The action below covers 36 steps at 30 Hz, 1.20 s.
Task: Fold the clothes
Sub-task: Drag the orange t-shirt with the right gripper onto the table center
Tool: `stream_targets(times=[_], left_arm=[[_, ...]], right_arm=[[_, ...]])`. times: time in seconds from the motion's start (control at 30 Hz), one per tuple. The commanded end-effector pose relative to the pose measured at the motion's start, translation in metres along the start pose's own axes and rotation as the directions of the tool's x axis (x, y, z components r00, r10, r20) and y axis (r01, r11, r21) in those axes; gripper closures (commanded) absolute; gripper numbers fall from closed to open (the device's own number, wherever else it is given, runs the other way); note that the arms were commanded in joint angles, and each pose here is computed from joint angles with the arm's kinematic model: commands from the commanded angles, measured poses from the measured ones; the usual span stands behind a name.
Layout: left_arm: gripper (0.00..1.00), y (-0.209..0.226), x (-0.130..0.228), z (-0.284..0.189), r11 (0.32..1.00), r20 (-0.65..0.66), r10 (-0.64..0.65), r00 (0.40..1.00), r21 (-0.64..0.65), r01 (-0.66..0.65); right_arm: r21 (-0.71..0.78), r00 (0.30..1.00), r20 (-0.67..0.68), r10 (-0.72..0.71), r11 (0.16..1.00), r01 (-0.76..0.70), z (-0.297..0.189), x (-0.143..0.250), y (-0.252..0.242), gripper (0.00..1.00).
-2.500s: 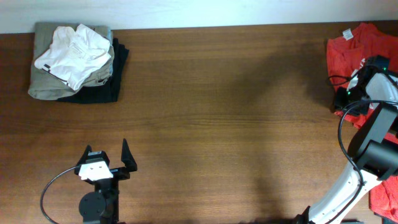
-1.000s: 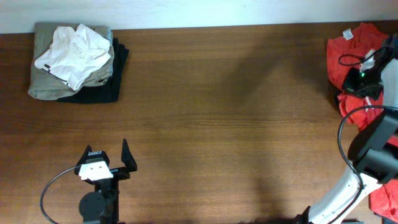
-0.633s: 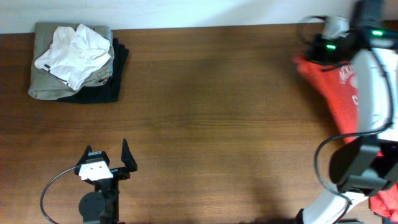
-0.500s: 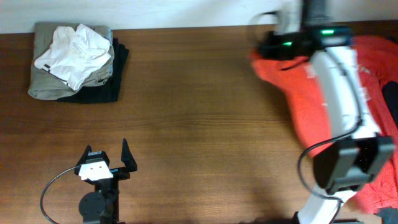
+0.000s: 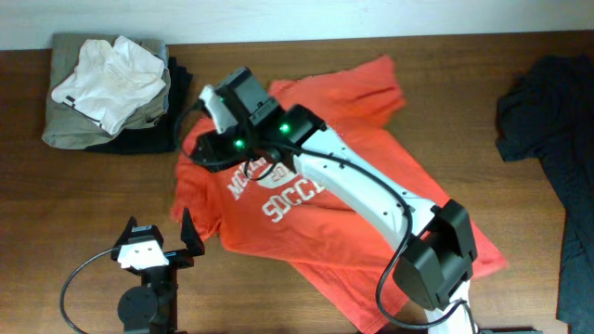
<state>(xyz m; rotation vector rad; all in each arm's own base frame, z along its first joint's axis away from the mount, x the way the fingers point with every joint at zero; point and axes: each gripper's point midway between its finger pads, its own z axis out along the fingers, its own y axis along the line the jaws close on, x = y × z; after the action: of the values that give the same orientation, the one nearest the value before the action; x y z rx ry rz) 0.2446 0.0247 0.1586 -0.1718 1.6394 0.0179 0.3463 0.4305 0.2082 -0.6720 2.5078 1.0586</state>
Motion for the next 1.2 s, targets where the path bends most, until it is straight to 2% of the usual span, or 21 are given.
stream_targets(times=[0.0,0.03,0.1,0.27,0.3,0.33,0.4,0.53,0.63,0.7,0.73,0.77,0.83,0.93,1.0,1.17], left_arm=[[0.01,-0.003,0.002,0.0,1.0,-0.001,0.016,1.0,0.016,-0.016],[0.01,-0.003,0.002,0.0,1.0,-0.001,0.016,1.0,0.016,-0.016],[0.01,-0.003,0.002,0.0,1.0,-0.001,0.016,1.0,0.016,-0.016],[0.01,-0.003,0.002,0.0,1.0,-0.001,0.016,1.0,0.016,-0.016],[0.01,-0.003,0.002,0.0,1.0,-0.001,0.016,1.0,0.016,-0.016],[0.01,-0.003,0.002,0.0,1.0,-0.001,0.016,1.0,0.016,-0.016],[0.01,-0.003,0.002,0.0,1.0,-0.001,0.016,1.0,0.016,-0.016],[0.01,-0.003,0.002,0.0,1.0,-0.001,0.016,1.0,0.016,-0.016],[0.01,-0.003,0.002,0.0,1.0,-0.001,0.016,1.0,0.016,-0.016],[0.01,-0.003,0.002,0.0,1.0,-0.001,0.016,1.0,0.016,-0.016],[0.01,-0.003,0.002,0.0,1.0,-0.001,0.016,1.0,0.016,-0.016],[0.01,-0.003,0.002,0.0,1.0,-0.001,0.016,1.0,0.016,-0.016],[0.01,-0.003,0.002,0.0,1.0,-0.001,0.016,1.0,0.016,-0.016],[0.01,-0.003,0.002,0.0,1.0,-0.001,0.016,1.0,0.016,-0.016],[0.01,-0.003,0.002,0.0,1.0,-0.001,0.016,1.0,0.016,-0.016],[0.01,-0.003,0.002,0.0,1.0,-0.001,0.016,1.0,0.016,-0.016]], right_arm=[[0.156,0.994,0.095,0.062,0.985,-0.077,-0.061,-0.031,-0.048,0.55],[0.21,0.991,0.107,0.085,0.972,-0.106,-0.077,-0.033,-0.064,0.53],[0.335,0.981,0.14,0.136,0.926,-0.176,-0.123,-0.035,-0.101,0.35],[0.464,0.941,0.193,0.277,0.82,-0.336,-0.212,-0.02,-0.162,0.22],[0.481,0.925,0.197,0.325,0.79,-0.38,-0.228,-0.01,-0.175,0.08],[0.502,0.904,0.189,0.382,0.754,-0.424,-0.242,0.004,-0.189,0.01],[0.559,0.901,0.12,0.417,0.722,-0.409,-0.264,0.031,-0.212,0.01],[0.629,0.819,0.113,0.562,0.597,-0.497,-0.295,0.075,-0.25,0.01],[0.688,0.768,0.069,0.636,0.528,-0.499,-0.299,0.11,-0.275,0.04],[0.726,0.725,0.039,0.688,0.479,-0.494,-0.297,0.136,-0.289,0.11],[0.729,0.706,0.027,0.707,0.47,-0.498,-0.292,0.145,-0.294,0.23],[0.732,0.688,0.013,0.725,0.462,-0.501,-0.286,0.156,-0.3,0.3],[0.74,0.659,-0.021,0.752,0.455,-0.496,-0.273,0.175,-0.306,0.29],[0.751,0.616,-0.064,0.785,0.445,-0.489,-0.255,0.202,-0.312,0.21],[0.757,0.589,-0.088,0.803,0.439,-0.485,-0.243,0.222,-0.317,0.19],[0.764,0.528,-0.072,0.847,0.387,-0.517,-0.213,0.266,-0.332,0.2]])
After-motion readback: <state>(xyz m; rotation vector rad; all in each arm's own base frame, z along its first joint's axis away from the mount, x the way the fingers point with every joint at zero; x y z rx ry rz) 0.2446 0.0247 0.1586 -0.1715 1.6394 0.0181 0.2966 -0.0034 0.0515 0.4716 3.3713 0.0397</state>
